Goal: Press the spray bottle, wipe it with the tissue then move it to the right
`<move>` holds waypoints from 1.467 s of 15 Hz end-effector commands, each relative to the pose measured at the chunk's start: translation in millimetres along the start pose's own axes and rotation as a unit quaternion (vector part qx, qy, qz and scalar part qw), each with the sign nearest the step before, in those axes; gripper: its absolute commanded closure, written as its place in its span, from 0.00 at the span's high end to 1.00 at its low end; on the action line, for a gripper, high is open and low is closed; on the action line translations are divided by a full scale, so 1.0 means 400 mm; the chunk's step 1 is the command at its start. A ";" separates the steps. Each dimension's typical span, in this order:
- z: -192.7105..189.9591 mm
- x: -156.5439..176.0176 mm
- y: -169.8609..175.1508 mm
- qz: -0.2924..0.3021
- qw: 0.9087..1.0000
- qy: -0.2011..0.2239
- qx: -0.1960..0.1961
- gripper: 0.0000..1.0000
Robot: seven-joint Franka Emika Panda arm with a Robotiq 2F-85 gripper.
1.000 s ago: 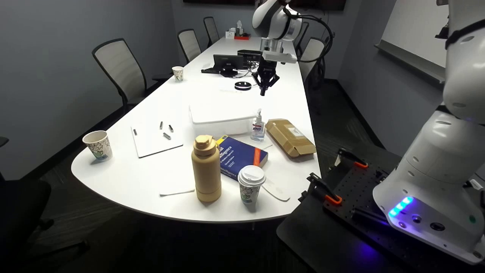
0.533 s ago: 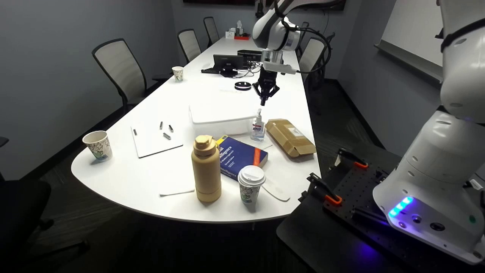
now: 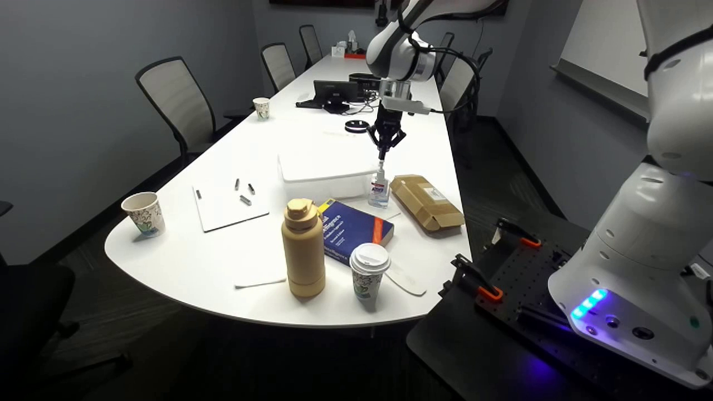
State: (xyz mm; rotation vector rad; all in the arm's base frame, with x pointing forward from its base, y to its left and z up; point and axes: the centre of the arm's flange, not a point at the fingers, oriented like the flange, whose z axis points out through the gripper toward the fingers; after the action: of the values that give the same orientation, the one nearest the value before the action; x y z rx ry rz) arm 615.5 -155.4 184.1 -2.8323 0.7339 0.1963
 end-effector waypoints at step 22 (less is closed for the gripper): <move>0.070 0.062 0.011 -0.006 1.000 0.000 -0.023 0.00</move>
State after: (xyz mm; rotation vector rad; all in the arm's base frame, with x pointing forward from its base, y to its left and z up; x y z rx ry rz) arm 628.4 -162.6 174.2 -2.8660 0.7159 0.1781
